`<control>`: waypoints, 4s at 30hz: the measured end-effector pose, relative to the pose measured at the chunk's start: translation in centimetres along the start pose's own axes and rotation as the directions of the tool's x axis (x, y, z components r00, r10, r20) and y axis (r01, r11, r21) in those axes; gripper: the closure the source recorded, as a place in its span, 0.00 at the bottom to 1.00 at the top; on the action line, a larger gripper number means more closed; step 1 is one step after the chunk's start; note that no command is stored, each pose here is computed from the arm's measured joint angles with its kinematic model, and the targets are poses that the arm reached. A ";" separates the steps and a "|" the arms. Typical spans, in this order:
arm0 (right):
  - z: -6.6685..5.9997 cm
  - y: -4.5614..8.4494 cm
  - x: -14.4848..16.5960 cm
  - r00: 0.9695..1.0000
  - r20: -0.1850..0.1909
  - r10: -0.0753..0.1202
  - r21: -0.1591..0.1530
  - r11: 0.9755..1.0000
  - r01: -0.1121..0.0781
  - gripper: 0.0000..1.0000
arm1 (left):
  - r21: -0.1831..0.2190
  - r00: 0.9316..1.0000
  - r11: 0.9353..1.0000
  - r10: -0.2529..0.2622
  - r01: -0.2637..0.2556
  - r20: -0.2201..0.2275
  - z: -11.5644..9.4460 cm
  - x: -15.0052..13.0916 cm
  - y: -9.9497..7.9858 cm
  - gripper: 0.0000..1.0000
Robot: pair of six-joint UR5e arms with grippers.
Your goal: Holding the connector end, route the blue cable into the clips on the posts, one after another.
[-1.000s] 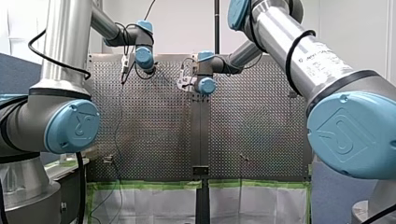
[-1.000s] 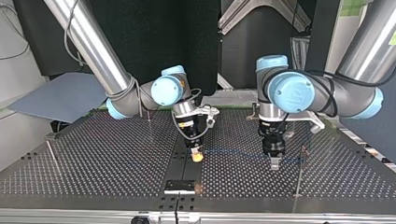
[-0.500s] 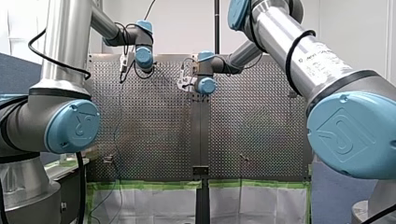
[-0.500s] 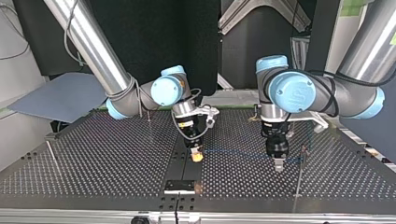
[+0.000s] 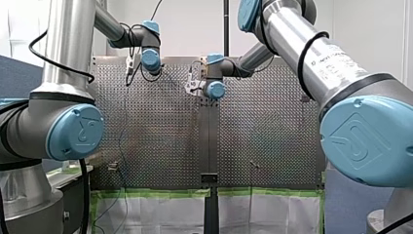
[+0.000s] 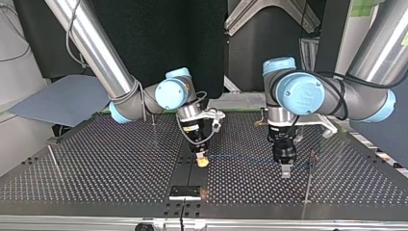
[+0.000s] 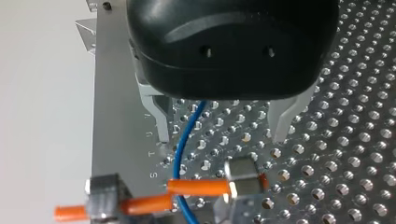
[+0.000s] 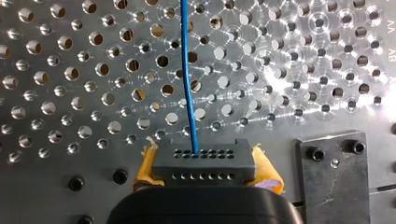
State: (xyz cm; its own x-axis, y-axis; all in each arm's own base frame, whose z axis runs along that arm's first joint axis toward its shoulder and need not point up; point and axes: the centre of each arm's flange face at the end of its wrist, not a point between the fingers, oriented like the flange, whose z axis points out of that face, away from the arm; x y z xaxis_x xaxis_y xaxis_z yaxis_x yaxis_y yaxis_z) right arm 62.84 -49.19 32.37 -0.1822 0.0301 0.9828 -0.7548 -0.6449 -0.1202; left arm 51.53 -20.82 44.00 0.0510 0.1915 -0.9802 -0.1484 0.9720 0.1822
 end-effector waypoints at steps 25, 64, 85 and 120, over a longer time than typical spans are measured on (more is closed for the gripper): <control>-0.1 -0.1 -0.1 1.000 0.005 0.000 0.004 1.000 0.000 1.00 | -0.013 0.997 0.999 -0.045 0.046 0.060 -0.5 -2.1 0.5 1.00; -2.1 0.8 -3.6 0.993 0.118 -0.008 -0.013 1.000 0.010 1.00 | 0.077 0.995 0.993 -0.096 0.093 0.032 -0.5 -0.4 -2.2 1.00; -4.4 1.6 -7.5 0.981 0.195 -0.016 -0.035 0.999 0.023 1.00 | 0.137 0.991 0.984 -0.102 0.112 -0.081 -2.8 4.2 -7.3 1.00; -7.7 3.9 -13.8 0.966 0.259 -0.025 -0.063 0.997 0.042 1.00 | 0.204 0.983 0.971 -0.095 0.126 -0.157 -1.9 13.2 -12.6 1.00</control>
State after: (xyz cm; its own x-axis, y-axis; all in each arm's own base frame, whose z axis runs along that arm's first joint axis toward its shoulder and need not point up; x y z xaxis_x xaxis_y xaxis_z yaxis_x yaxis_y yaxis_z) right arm 57.51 -46.23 17.27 0.0060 -0.1529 0.9882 -0.7999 -0.5937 -0.0870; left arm 52.22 -30.78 28.63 -0.0906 0.0745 -0.9931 0.0642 0.9956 0.0688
